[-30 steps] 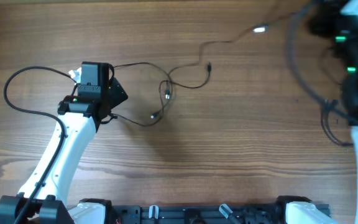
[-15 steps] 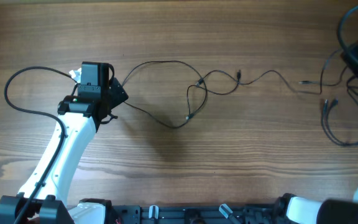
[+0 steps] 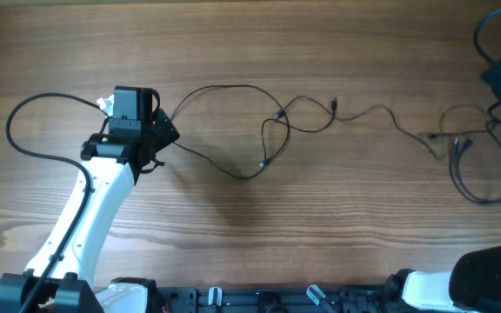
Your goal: Untangle cables
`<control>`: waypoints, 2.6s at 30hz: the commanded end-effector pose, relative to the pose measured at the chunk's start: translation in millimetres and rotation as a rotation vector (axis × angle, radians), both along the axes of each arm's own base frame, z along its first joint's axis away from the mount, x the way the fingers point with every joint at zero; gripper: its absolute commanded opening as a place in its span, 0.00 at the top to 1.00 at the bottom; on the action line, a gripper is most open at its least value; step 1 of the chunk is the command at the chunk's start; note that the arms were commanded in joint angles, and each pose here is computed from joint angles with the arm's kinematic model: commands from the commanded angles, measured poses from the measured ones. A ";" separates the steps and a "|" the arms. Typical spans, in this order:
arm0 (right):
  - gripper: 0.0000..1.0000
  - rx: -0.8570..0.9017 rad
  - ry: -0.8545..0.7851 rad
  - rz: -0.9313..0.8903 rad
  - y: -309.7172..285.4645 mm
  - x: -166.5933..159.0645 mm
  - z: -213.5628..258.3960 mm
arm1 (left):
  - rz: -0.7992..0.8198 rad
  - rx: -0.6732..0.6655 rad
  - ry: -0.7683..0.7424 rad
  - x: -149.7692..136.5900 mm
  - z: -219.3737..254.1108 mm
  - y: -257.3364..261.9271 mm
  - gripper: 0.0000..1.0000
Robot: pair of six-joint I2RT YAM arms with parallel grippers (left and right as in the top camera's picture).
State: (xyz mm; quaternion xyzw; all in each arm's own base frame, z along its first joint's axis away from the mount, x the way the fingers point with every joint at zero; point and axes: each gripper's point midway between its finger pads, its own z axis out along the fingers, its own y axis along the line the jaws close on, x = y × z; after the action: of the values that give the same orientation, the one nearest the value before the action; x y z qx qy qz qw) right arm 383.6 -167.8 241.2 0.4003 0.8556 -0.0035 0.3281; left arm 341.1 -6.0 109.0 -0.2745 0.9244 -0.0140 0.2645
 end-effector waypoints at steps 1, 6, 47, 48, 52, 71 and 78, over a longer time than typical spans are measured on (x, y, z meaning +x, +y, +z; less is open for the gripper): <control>0.32 0.202 -0.096 0.317 64.8 23.0 2.9 | 0.018 -0.010 0.000 -0.1 -0.6 1.4 0.20; 0.41 0.217 0.001 0.467 117.7 20.2 -23.8 | 0.018 -0.010 0.000 -0.2 -0.7 1.3 0.20; 0.96 0.357 0.120 0.104 159.3 19.8 -176.5 | 0.017 -0.011 0.024 -5.2 -3.5 1.2 0.21; 0.96 0.332 0.087 0.134 155.3 25.8 -162.4 | 0.017 -0.010 0.027 -5.8 -3.8 1.3 0.21; 0.96 0.281 -0.068 0.149 130.8 40.3 -92.6 | 0.017 -0.010 0.030 -6.5 -4.2 1.4 0.21; 0.36 -0.185 0.341 1.120 148.8 5.1 -201.3 | 0.017 -0.010 0.029 -6.4 -4.1 1.4 0.21; 0.40 -0.196 0.398 1.177 146.4 -0.7 -219.1 | 0.017 -0.010 0.030 -6.5 -4.2 1.4 0.21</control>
State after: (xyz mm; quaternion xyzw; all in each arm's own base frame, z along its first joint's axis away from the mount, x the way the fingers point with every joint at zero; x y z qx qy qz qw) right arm 391.0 -19.2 37.0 -0.1446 0.9744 0.0321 0.1693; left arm 334.9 -6.0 105.5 -0.2755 0.9279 -0.0108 0.2509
